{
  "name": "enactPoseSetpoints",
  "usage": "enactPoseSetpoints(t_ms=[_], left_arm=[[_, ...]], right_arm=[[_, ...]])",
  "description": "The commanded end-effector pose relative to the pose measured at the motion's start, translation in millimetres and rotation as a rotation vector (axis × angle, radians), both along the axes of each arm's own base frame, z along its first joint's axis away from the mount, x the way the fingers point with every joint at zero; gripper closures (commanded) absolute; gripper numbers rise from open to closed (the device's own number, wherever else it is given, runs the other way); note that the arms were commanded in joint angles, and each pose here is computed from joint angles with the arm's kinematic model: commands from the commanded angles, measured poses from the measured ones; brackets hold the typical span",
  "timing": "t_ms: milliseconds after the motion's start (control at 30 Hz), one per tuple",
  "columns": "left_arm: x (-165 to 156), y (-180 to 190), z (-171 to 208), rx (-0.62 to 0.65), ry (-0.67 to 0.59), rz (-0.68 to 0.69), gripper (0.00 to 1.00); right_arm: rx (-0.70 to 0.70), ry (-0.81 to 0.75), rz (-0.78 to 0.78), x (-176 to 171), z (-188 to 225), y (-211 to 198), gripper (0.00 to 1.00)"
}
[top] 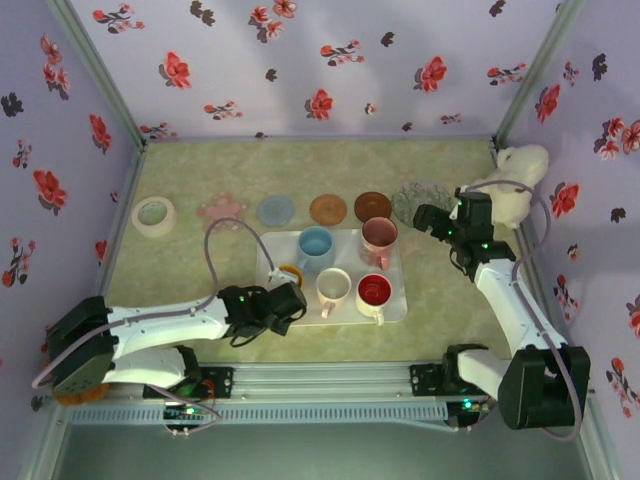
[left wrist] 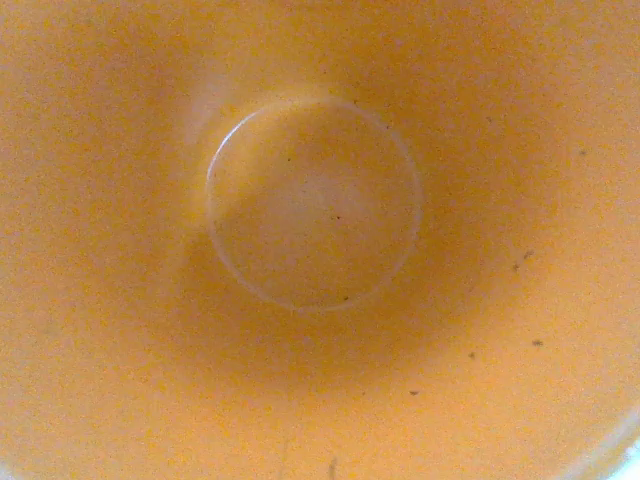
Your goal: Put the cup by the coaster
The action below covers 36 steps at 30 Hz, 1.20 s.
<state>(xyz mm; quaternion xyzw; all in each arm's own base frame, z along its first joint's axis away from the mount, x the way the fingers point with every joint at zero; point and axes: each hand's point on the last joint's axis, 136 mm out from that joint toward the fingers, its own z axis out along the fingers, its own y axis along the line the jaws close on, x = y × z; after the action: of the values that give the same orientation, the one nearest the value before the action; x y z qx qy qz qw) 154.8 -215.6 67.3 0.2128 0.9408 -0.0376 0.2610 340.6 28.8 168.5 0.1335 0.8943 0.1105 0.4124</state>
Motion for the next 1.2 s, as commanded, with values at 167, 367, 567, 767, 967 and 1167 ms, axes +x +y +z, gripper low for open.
enactPoseSetpoints(t_ms=[167,367,567,767,967,1167], left_arm=[[25,9,51,-0.052,-0.152,0.076,1.0],[39,24,85,-0.082,-0.215,0.121,1.0],[59,47,113,-0.12,-0.255,0.182,1.0],[82,66,133,-0.099,-0.276,0.214,1.0],[110,72,143,-0.11,-0.281,0.223,1.0],[141,75,144,-0.145,-0.272,0.246,1.0]], right_arm=[[0.002,-0.007,0.016,8,15,4,0.01],[0.021,-0.013,0.032,12,22,8,0.01],[0.048,-0.027,0.088,17,35,19,0.01],[0.078,-0.03,0.169,25,48,34,0.01],[0.127,-0.025,0.28,34,57,55,0.01],[0.195,-0.018,0.398,41,68,83,0.01]])
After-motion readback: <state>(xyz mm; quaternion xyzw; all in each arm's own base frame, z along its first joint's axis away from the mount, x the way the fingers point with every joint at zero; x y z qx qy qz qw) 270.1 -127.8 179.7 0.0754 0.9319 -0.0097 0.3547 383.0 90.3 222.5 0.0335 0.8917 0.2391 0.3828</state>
